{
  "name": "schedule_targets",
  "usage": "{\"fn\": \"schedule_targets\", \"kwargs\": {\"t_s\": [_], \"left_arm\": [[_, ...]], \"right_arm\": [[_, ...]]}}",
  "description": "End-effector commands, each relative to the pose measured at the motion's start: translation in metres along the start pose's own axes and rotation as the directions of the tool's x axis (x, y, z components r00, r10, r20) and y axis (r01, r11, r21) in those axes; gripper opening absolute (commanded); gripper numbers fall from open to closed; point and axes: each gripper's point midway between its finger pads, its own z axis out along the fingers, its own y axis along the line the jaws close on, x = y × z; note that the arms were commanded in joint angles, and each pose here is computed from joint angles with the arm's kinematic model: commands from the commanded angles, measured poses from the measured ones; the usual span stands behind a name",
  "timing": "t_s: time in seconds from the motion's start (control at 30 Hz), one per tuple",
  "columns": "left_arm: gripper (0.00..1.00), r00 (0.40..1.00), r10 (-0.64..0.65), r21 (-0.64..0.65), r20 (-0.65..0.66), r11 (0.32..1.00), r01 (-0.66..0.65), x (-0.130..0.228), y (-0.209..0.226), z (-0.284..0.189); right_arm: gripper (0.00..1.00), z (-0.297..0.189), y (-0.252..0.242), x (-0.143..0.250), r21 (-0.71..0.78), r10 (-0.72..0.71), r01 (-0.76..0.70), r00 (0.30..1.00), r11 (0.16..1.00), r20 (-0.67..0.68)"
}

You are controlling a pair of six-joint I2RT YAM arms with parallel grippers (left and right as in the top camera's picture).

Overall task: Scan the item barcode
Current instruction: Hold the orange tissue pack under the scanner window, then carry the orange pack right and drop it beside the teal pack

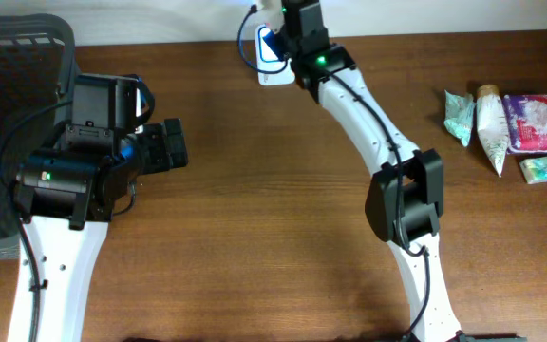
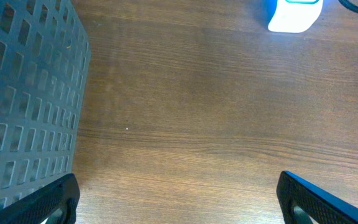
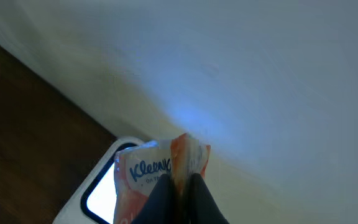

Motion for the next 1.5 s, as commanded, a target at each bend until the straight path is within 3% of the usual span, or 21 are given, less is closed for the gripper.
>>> {"fn": "schedule_targets", "kwargs": {"t_s": [0.0,0.2,0.33,0.47,0.67,0.83,1.0,1.1,1.17,1.33,1.47], "left_arm": [[0.99,1.0,-0.011,-0.004,0.011,1.0,0.011,-0.003,0.002,-0.002],[0.99,1.0,-0.011,-0.004,0.011,1.0,0.011,-0.003,0.002,-0.002],[0.99,1.0,-0.011,-0.004,0.011,1.0,0.011,-0.003,0.002,-0.002],[0.99,1.0,-0.011,-0.004,0.011,1.0,0.011,-0.003,0.002,-0.002],[0.99,1.0,-0.011,-0.004,0.011,1.0,0.011,-0.003,0.002,-0.002],[0.99,1.0,-0.011,-0.004,0.011,1.0,0.011,-0.003,0.002,-0.002],[0.99,1.0,-0.011,-0.004,0.011,1.0,0.011,-0.003,0.002,-0.002],[0.99,1.0,-0.011,-0.004,0.011,1.0,0.011,-0.003,0.002,-0.002],[0.99,1.0,-0.011,-0.004,0.011,1.0,0.011,-0.003,0.002,-0.002],[0.99,1.0,-0.011,-0.004,0.011,1.0,0.011,-0.003,0.002,-0.002],[0.99,1.0,-0.011,-0.004,0.011,1.0,0.011,-0.003,0.002,-0.002]], "right_arm": [[0.04,0.013,-0.007,0.015,0.04,-0.008,0.009,1.0,0.999,-0.018],[0.04,0.012,-0.019,0.02,0.069,0.113,-0.111,0.993,0.991,-0.026],[0.04,-0.01,-0.084,0.036,0.197,0.339,-0.325,0.94,0.925,-0.044],[0.04,-0.063,-0.182,0.094,0.351,0.537,-0.467,0.834,0.811,-0.131],[0.04,-0.18,-0.292,0.258,0.663,0.827,-0.53,0.495,0.529,-0.265],[0.04,-0.274,-0.306,0.366,0.832,0.951,-0.461,0.153,0.309,-0.268],[0.04,-0.328,-0.28,0.409,0.891,0.953,-0.385,-0.076,0.243,-0.293],[0.07,-0.328,-0.26,0.429,0.895,0.935,-0.364,-0.136,0.259,-0.326],[0.41,-0.325,-0.254,0.436,0.895,0.932,-0.361,-0.146,0.263,-0.333],[0.44,-0.33,-0.257,0.427,0.886,0.93,-0.372,-0.13,0.275,-0.343],[0.44,-0.349,-0.256,0.368,0.835,0.942,-0.5,-0.104,0.229,-0.32]]}}
